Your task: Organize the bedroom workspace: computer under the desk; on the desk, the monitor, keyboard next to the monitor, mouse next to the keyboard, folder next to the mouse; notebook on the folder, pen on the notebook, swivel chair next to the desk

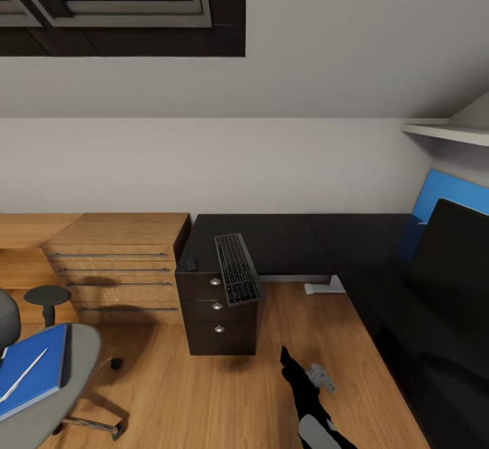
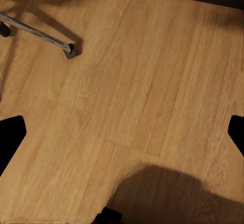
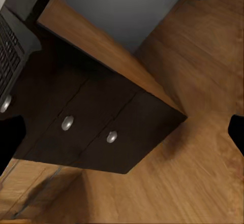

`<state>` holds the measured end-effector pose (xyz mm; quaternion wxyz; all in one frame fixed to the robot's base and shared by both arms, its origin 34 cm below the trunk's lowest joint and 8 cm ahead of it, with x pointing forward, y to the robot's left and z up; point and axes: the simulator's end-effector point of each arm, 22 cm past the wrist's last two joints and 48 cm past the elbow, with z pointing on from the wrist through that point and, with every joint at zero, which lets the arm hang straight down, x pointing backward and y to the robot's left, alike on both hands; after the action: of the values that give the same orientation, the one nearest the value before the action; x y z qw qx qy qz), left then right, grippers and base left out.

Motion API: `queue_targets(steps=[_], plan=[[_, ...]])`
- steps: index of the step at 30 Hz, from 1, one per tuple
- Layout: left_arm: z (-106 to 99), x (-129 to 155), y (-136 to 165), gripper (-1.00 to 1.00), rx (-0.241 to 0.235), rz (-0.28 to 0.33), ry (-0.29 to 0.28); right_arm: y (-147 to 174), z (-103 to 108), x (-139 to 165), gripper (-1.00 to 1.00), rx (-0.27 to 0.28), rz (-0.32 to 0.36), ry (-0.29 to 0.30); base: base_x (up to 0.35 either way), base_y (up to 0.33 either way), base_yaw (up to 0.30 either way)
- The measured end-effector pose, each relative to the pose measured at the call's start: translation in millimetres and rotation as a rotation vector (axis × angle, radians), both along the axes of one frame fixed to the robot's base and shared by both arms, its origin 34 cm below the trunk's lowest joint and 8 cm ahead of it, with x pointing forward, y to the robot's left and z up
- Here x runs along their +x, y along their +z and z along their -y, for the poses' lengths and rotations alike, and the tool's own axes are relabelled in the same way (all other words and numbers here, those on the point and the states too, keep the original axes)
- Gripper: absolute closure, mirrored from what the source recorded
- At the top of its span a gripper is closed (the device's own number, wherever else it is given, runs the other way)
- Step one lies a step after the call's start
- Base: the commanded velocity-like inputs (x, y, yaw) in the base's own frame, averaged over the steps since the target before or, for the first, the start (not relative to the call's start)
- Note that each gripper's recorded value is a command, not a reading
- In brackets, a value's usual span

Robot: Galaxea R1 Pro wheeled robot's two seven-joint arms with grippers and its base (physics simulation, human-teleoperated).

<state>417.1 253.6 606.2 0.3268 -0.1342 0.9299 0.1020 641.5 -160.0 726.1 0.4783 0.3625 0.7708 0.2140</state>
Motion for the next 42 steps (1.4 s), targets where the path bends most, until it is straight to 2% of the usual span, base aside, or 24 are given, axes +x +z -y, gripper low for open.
queue_targets(steps=[2,3,6,13,14,17,18,22,32,42], plan=[[0,-3,1,-1.00,0.002,-0.007,-0.001,-7,0,-10,-1.00,-0.087,-0.004,0.015,0.000,0.000,0.000],[0,-5,1,-1.00,0.002,-0.012,-0.001,-18,2,-23,-1.00,-0.165,-0.021,0.044,0.000,0.000,0.000],[0,-7,4,-1.00,0.003,-0.017,-0.002,-32,3,-45,-1.00,-0.284,-0.051,0.121,0.000,0.000,0.000],[5,-9,12,-1.00,-0.004,-0.020,-0.004,-40,1,-68,-1.00,-0.404,-0.070,0.251,0.000,0.000,0.000],[5,-10,14,-1.00,-0.004,-0.020,-0.004,-41,-3,-72,-1.00,-0.428,-0.068,0.291,0.000,0.000,0.000],[5,-10,17,-1.00,-0.005,-0.020,-0.004,-39,-10,-77,-1.00,-0.464,-0.059,0.354,0.000,0.000,0.000],[5,-10,19,-1.00,-0.005,-0.020,-0.004,-43,-14,-87,-1.00,-0.494,-0.060,0.410,0.000,0.000,0.000],[5,-11,24,-1.00,-0.004,-0.018,-0.003,-45,-16,-98,-1.00,-0.517,-0.070,0.453,0.000,0.000,0.000],[6,-10,25,-1.00,-0.004,-0.011,-0.004,-51,-15,-107,-1.00,-0.552,-0.074,0.510,0.000,0.000,0.000],[6,-10,24,-1.00,-0.004,-0.015,-0.005,-51,-16,-107,-1.00,-0.558,-0.071,0.518,-0.269,0.015,-0.055]])
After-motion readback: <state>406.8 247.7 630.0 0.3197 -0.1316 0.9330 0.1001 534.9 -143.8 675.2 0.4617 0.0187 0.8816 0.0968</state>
